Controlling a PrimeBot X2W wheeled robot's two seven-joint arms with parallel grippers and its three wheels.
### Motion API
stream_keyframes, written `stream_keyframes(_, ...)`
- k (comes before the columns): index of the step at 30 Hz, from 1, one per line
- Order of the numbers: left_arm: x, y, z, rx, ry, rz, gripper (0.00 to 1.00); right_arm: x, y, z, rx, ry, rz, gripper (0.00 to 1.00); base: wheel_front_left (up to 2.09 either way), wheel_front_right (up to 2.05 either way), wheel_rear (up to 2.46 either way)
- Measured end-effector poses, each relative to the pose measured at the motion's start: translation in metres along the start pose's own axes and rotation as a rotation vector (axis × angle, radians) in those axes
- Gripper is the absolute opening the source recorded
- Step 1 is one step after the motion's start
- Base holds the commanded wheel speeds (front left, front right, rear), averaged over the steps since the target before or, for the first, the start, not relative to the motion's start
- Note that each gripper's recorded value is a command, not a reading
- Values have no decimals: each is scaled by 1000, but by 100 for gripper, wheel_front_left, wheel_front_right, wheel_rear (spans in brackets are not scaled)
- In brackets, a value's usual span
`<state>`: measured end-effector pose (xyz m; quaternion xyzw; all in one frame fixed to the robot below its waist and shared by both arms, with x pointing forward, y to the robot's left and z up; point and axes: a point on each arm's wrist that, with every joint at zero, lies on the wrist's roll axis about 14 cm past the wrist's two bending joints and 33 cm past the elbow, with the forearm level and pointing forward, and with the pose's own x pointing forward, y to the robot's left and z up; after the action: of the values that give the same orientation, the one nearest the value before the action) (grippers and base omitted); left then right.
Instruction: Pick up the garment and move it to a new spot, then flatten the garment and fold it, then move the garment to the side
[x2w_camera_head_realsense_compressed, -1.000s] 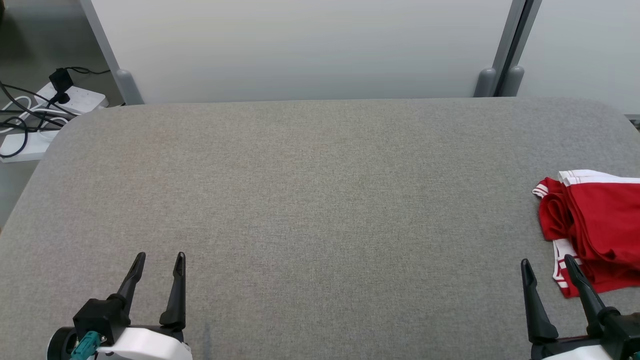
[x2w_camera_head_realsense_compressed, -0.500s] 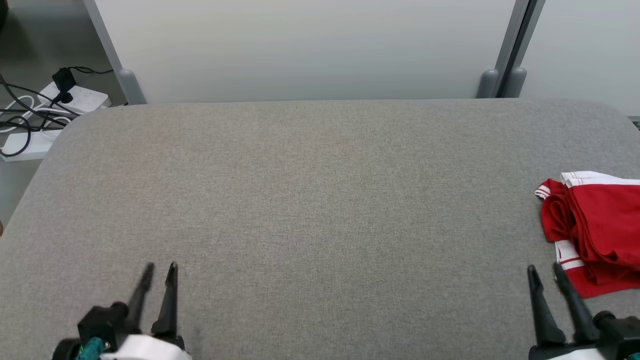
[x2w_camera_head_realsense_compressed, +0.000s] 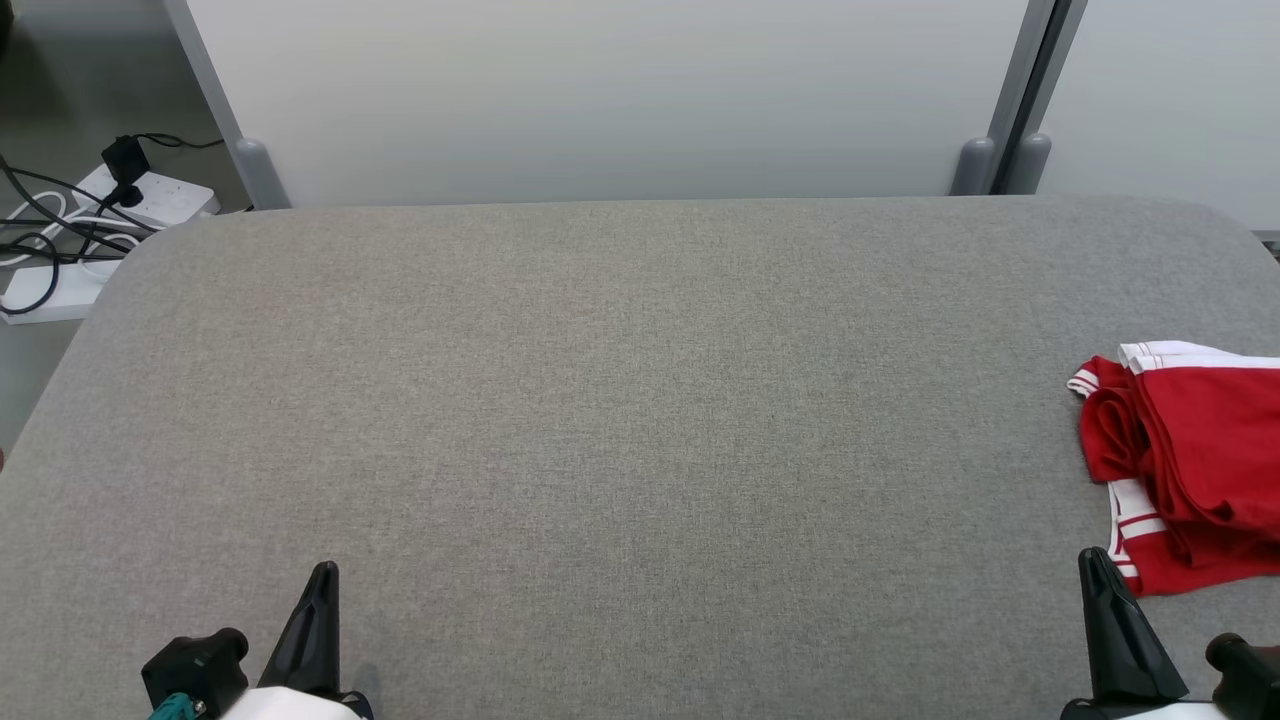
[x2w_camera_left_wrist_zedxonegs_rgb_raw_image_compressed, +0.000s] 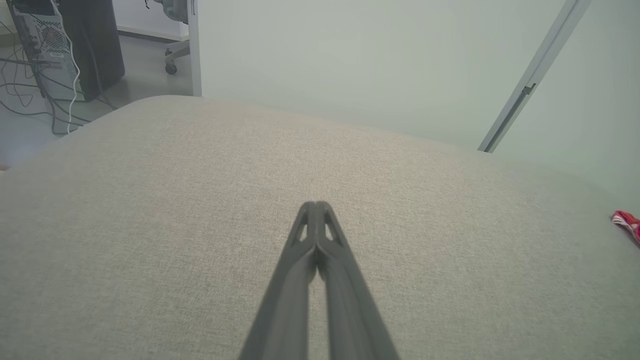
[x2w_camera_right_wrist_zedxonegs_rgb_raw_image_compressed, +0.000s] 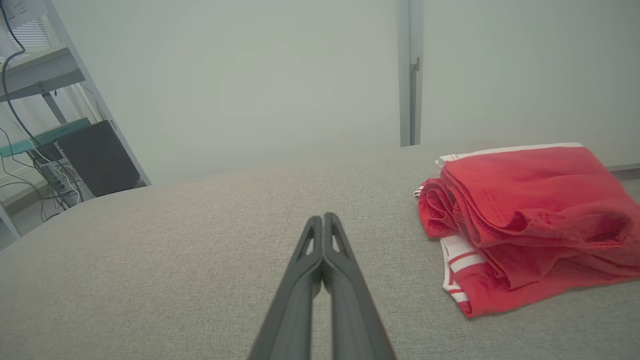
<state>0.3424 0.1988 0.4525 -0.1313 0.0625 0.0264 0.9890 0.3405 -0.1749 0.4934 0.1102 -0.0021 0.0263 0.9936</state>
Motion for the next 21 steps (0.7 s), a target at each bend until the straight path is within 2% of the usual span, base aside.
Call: stream_keyframes(21, 2, 3, -6, -263, 42, 39, 0, 5, -10, -7, 276, 24, -52, 0, 0, 0, 0)
